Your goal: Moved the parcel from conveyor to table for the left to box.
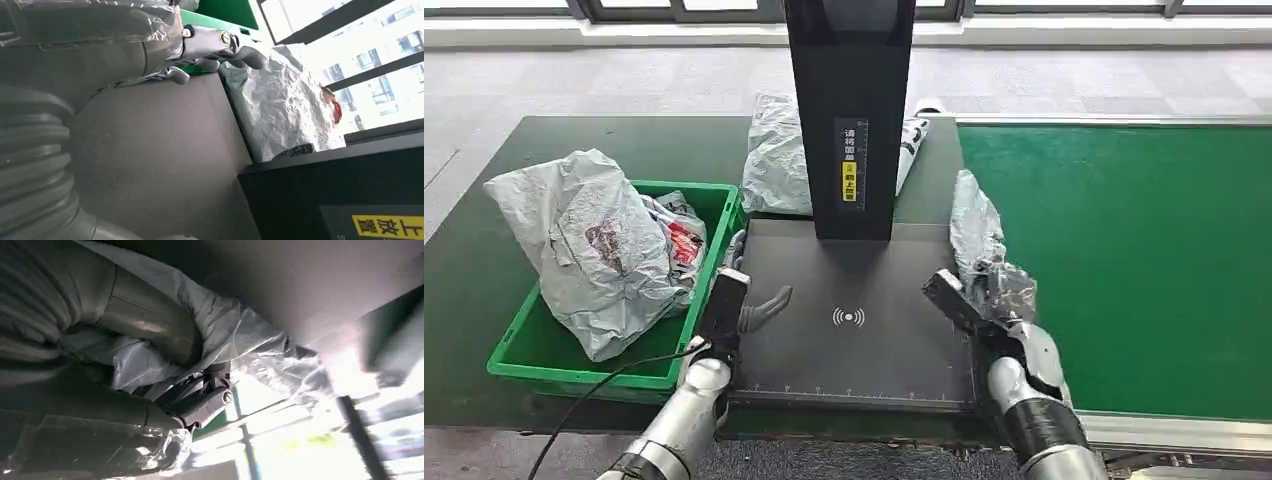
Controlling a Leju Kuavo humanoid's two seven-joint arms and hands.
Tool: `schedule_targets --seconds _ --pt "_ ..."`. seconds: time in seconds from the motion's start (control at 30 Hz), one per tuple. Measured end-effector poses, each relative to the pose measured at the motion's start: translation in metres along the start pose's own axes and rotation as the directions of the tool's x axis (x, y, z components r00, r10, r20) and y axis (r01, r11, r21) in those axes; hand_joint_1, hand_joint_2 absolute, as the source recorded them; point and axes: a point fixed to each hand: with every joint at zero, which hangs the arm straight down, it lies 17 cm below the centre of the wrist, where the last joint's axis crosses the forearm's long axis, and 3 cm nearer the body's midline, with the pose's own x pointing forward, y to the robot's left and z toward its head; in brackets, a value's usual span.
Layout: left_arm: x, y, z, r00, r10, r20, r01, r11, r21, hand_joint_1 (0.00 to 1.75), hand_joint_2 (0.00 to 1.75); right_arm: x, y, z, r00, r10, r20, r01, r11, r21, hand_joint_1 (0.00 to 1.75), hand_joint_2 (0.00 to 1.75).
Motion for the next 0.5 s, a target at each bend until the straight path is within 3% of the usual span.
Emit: schedule_targets --seconds 0.17,0.3,0.4,0.5 --pt "0.001 -0.001 0.003 1.0 -0.016 0.008 0.016 1.0 -0.001 0.0 1.75 0.1 0.045 0.032 0.973 -0.039 0.227 0.01 0.992 0.127 1.75 1.75" --pt "0.001 -0.001 0.003 1.0 -0.017 0.009 0.017 1.0 -0.003 0.0 1.75 0.132 0.057 0.044 0.953 -0.072 0.293 0.019 0.983 0.182 1.75 1.75" --pt "0.005 -0.008 0.0 1.0 -0.002 0.01 0.003 0.999 -0.035 0.0 1.75 0.15 0.085 0.06 0.938 -0.125 0.322 0.016 0.947 0.322 1.75 1.75" --pt "0.019 -0.017 -0.014 1.0 0.003 0.025 -0.001 0.998 -0.062 0.0 1.75 0.16 0.104 0.07 0.935 -0.13 0.329 -0.009 0.922 0.388 1.75 1.75"
